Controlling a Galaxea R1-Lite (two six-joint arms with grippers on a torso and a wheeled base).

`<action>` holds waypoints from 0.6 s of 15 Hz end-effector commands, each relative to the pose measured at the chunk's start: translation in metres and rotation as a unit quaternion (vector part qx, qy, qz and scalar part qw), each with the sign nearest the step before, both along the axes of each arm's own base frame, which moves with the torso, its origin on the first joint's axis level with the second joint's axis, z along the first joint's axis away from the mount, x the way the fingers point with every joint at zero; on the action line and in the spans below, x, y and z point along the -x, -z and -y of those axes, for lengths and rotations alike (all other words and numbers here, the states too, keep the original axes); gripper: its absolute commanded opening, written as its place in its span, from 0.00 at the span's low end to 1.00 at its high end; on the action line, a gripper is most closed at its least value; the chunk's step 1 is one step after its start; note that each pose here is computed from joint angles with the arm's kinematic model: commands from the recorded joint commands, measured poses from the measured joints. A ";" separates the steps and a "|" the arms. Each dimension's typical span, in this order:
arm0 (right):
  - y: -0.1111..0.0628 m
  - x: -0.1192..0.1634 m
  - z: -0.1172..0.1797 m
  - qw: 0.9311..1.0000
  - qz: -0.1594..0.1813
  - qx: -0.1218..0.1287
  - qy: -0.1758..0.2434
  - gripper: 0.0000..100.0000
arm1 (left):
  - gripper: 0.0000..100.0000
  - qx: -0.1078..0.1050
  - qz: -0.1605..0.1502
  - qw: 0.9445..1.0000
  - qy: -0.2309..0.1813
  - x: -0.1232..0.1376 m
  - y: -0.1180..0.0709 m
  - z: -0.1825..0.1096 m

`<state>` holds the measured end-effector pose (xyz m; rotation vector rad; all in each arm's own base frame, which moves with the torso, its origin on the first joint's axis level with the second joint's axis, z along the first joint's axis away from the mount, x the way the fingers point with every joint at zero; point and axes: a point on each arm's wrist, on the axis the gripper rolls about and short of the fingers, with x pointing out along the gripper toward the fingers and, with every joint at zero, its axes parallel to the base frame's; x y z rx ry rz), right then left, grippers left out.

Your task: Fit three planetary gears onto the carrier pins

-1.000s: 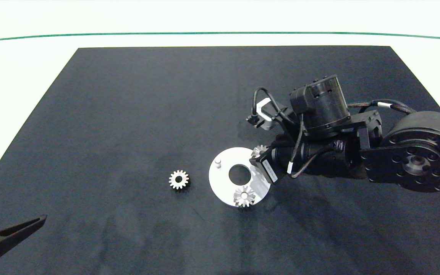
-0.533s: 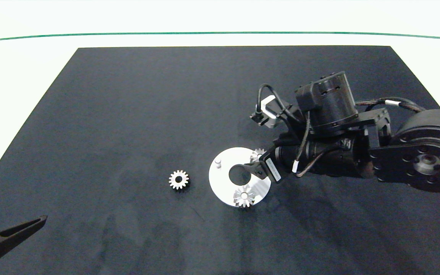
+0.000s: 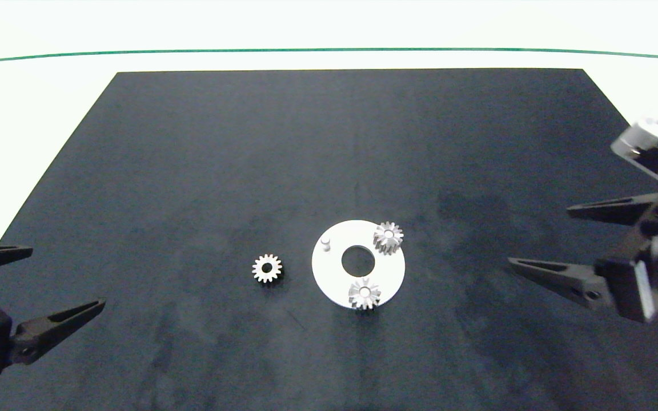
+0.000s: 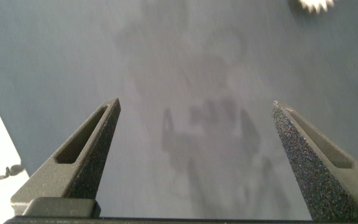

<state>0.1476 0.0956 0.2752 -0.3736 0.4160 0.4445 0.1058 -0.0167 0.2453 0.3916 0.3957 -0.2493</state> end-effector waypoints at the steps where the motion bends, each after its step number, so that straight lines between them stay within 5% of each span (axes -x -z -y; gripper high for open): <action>1: 0.002 0.036 0.033 0.999 0.021 -0.011 0.026 1.00 | 1.00 -0.009 -0.010 1.000 0.009 -0.046 0.035 0.008; 9: 0.004 0.031 0.036 0.999 0.022 0.005 0.040 1.00 | 1.00 -0.012 -0.091 0.994 0.062 -0.074 0.047 0.038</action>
